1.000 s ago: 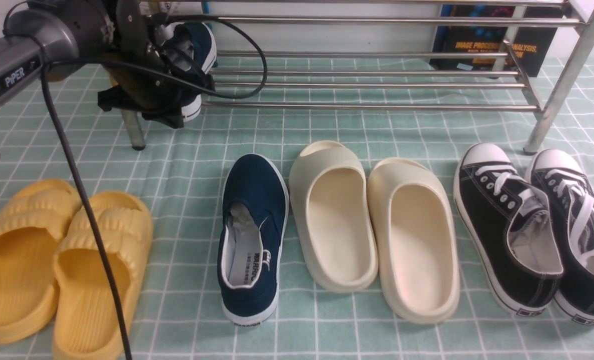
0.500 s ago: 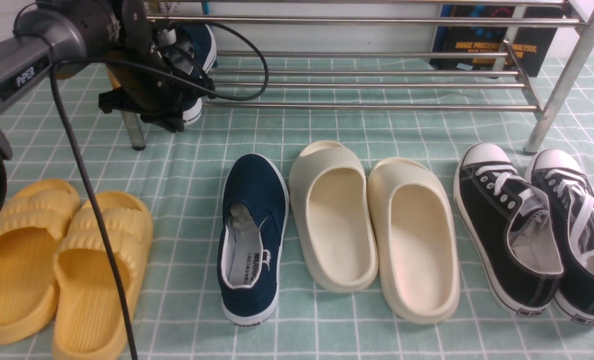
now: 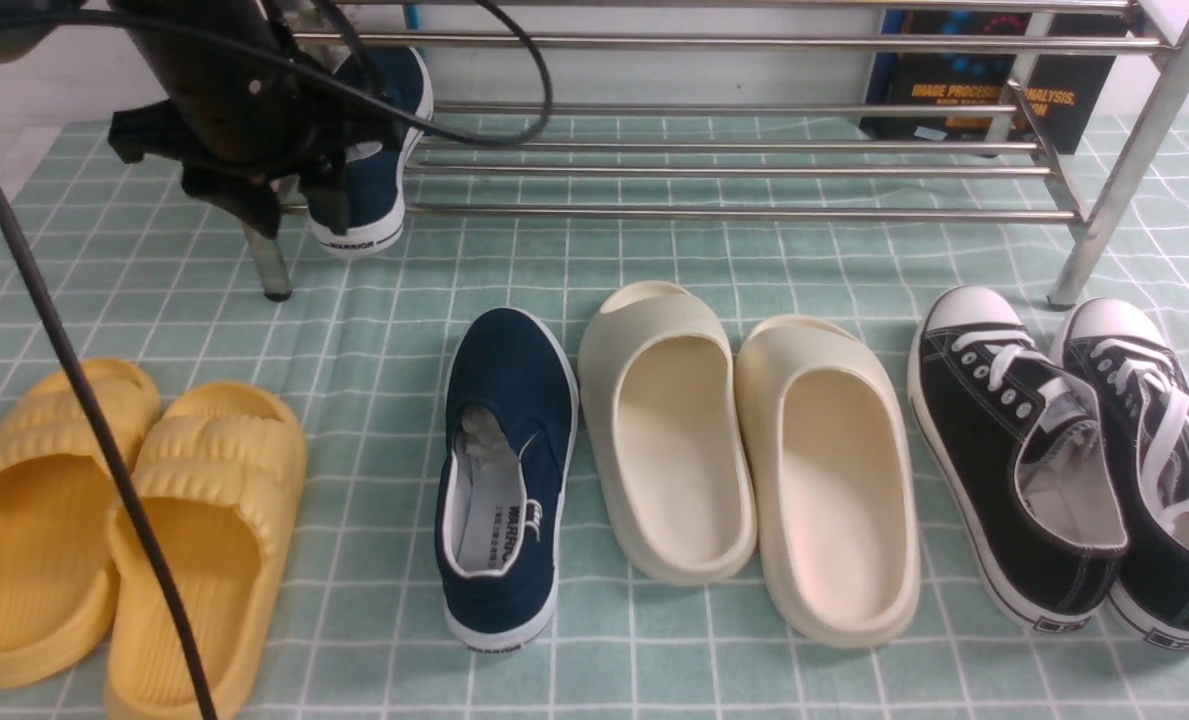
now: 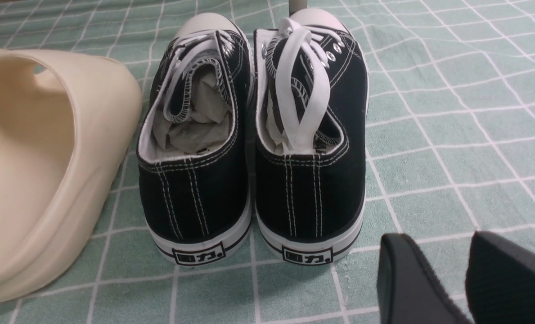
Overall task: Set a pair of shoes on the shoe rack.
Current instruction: Use the left arm to grab the shoe closest to it
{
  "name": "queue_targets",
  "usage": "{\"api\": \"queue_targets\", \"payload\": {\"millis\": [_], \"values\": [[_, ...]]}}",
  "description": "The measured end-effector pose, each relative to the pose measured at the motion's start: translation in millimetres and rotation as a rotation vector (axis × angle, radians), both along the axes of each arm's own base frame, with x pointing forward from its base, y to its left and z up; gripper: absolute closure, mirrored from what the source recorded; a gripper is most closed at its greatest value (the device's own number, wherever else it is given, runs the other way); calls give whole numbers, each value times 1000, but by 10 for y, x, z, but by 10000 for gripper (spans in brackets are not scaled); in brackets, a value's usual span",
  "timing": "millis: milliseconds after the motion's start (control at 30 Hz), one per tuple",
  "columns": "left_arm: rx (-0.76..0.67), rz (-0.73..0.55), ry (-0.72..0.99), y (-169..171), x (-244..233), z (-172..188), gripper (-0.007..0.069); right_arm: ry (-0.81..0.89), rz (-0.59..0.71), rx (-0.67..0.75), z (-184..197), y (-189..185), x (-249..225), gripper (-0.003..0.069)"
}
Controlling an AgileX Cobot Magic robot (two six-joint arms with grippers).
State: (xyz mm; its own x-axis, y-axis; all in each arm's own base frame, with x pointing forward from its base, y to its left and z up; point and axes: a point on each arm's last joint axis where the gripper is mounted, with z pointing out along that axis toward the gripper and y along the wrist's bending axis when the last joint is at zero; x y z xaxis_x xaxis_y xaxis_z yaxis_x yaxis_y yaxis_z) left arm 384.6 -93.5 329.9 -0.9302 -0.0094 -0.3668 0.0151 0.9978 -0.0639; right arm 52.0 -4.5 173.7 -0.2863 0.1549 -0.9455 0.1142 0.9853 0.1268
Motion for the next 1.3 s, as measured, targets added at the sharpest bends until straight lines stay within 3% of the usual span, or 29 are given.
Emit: {"api": "queue_targets", "payload": {"millis": [300, 567, 1000, 1300], "values": [[-2, -66, 141, -427, -806, -642, 332, 0, 0, 0, 0, 0, 0, 420], [-60, -14, 193, -509, -1027, -1103, 385, 0, 0, 0, 0, 0, 0, 420], [-105, 16, 207, -578, -961, -1325, 395, 0, 0, 0, 0, 0, 0, 420], [-144, 2, 112, -513, -1078, -978, 389, 0, 0, 0, 0, 0, 0, 420]]}}
